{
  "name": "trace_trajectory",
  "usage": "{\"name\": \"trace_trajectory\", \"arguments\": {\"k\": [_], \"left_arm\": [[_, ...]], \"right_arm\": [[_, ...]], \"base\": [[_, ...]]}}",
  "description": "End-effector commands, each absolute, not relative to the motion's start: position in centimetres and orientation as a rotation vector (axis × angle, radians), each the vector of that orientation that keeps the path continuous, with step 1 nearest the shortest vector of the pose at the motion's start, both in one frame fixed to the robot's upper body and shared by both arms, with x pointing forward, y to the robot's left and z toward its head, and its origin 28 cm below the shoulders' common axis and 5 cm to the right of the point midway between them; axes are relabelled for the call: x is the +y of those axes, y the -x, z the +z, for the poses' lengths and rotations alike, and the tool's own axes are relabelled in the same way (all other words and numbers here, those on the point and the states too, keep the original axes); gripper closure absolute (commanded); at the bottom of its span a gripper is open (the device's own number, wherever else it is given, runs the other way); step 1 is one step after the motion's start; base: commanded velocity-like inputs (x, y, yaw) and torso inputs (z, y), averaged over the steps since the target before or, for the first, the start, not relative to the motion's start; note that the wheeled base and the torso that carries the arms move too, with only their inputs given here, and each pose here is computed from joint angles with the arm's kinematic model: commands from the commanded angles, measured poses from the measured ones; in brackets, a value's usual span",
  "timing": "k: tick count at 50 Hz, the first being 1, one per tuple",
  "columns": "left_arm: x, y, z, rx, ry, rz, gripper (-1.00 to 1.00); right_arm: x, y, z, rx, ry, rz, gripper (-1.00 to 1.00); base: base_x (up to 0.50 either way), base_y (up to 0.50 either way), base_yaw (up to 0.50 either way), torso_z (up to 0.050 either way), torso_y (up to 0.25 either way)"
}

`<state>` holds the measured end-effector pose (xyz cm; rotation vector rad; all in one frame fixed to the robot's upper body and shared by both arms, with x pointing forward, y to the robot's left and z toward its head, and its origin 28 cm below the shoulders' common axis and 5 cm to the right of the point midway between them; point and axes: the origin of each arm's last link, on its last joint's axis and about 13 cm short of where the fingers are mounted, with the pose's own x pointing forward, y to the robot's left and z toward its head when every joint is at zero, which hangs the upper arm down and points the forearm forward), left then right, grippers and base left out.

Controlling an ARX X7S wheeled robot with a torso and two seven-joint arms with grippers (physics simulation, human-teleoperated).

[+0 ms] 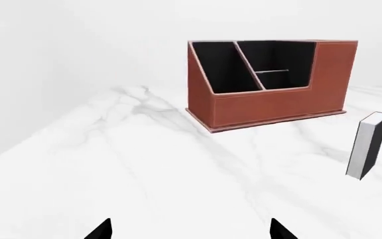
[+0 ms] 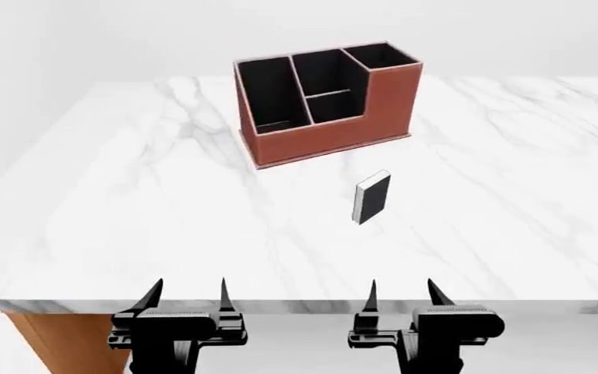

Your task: Pick up the book and place it in the left compartment of the caddy.

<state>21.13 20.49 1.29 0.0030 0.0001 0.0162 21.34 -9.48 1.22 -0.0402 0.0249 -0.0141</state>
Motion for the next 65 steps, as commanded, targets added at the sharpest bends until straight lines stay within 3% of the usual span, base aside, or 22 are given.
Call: {"name": "trace_trajectory", "arguments": {"k": [1, 18, 22, 28, 31, 65], "left_arm": [[20.5, -21.1, 1.3, -0.002, -0.007, 0.017, -1.00], [20.4, -21.1, 1.3, 0.013, 0.000, 0.022, -1.00], [20.6, -21.5, 3.9, 0.067, -0.014, 0.093, -1.00], [21.6, -22.6, 12.1, -0.047, -0.070, 0.146, -1.00], [21.6, -22.3, 13.8, -0.109, -0.094, 0.142, -1.00], [21.8, -22.4, 12.7, -0.094, -0.090, 0.148, -1.00]], "right_arm": [[-9.5, -21.3, 1.2, 0.020, 0.050, -0.014, -1.00], [-9.4, -21.4, 1.4, 0.069, 0.030, 0.008, -1.00], [-9.8, -22.3, 4.2, 0.091, -0.027, 0.010, -1.00], [-10.9, -22.9, 11.4, -0.021, -0.018, -0.009, -1.00], [-11.0, -22.5, 13.3, -0.073, 0.016, -0.005, -1.00], [-10.8, -22.3, 13.1, -0.063, 0.022, 0.026, -1.00]], "base": [[0.00, 0.50, 0.00, 0.000, 0.000], [0.00, 0.34, 0.00, 0.000, 0.000], [0.00, 0.00, 0.00, 0.000, 0.000], [0.01, 0.00, 0.00, 0.000, 0.000], [0.18, 0.00, 0.00, 0.000, 0.000], [0.45, 0.00, 0.00, 0.000, 0.000]]}}
